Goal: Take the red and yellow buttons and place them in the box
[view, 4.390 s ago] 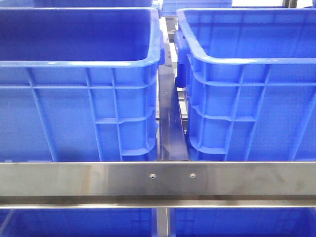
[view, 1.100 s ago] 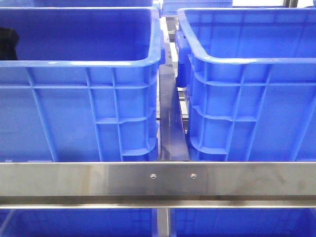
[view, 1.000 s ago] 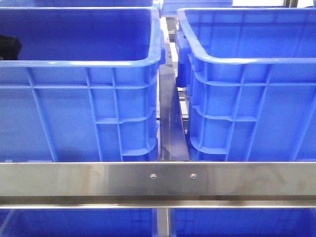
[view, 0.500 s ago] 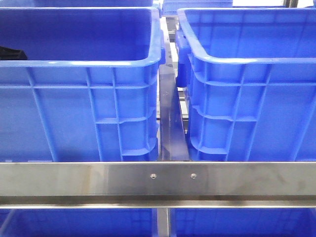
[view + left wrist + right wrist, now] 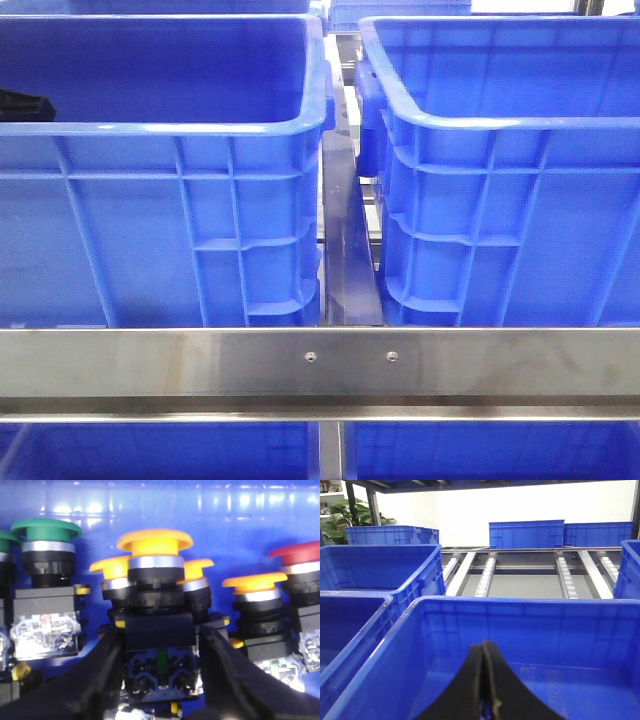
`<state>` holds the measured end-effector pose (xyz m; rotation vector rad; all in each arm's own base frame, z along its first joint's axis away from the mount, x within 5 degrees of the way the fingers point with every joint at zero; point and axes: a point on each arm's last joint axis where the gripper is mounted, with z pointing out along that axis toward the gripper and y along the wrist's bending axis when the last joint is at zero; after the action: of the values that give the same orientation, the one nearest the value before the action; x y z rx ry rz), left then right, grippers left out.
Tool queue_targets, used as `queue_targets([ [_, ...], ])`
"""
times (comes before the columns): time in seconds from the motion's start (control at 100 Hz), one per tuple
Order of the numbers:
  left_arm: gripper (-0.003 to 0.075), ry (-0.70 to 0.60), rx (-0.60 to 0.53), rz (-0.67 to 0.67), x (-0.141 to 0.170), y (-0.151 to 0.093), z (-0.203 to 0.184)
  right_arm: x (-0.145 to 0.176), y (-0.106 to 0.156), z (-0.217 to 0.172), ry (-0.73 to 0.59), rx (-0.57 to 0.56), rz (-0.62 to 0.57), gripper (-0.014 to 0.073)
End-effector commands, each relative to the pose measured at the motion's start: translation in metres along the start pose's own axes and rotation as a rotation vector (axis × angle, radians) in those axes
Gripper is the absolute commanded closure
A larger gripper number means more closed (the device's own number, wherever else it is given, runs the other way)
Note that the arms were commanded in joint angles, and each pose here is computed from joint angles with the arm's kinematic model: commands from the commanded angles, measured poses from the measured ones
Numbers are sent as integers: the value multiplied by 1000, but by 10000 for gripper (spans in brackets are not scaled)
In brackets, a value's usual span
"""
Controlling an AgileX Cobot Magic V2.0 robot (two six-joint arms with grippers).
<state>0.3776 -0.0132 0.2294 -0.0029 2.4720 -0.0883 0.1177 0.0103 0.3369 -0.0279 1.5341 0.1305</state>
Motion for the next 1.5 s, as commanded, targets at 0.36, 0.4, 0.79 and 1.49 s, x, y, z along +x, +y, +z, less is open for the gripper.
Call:
queue_targets([
  [0.36,730,-220,76,47,-23,-29,-129,-9,1,-1,-26,-6,-2,662],
  [0.4,730,-223,92,65,-21,-35,-138,-9,1,-1,-26,-6,-2,662],
  [0.79,730,-314,399,342,19,-126,-231,-9,1,-1,-26,-6,-2,662],
  [1.49,730,-305,633,536,57,-182,-264,-8,9,-1,-18,-90,9,88],
])
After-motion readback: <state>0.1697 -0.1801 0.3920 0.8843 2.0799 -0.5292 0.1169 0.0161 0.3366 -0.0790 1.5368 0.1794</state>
